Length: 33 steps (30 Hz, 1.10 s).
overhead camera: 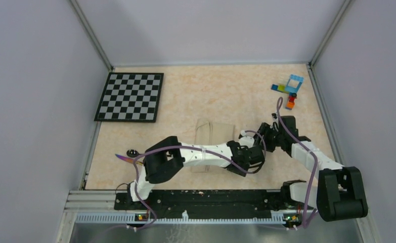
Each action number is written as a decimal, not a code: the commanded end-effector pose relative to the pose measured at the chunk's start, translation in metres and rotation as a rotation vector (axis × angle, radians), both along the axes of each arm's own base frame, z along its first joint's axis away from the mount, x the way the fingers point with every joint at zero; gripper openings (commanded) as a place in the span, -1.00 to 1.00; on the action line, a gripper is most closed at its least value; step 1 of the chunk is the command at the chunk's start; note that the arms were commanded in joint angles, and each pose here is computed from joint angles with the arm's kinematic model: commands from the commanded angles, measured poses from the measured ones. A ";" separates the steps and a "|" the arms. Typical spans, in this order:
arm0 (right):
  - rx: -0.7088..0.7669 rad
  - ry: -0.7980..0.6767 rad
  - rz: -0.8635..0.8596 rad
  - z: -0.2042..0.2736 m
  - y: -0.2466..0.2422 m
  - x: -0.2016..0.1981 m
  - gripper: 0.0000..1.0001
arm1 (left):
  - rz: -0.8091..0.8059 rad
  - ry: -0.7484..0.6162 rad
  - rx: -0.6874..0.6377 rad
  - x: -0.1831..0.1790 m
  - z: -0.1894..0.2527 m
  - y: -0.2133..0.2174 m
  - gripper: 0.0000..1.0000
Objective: Fold the napkin into a case and place the utensils inside
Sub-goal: Pick up the 2/3-rectangle-folded napkin at the center of the board.
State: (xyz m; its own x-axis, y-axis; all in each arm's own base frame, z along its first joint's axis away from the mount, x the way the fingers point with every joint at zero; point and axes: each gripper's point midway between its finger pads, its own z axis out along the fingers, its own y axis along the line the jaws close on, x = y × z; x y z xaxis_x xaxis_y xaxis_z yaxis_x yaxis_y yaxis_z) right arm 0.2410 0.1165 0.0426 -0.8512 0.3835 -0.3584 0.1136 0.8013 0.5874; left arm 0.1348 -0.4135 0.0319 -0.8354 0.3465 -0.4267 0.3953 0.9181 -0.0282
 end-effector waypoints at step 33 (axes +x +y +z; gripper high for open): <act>0.490 -0.028 0.193 0.011 0.100 0.010 0.45 | 0.066 -0.053 -0.169 0.004 0.058 0.023 -1.00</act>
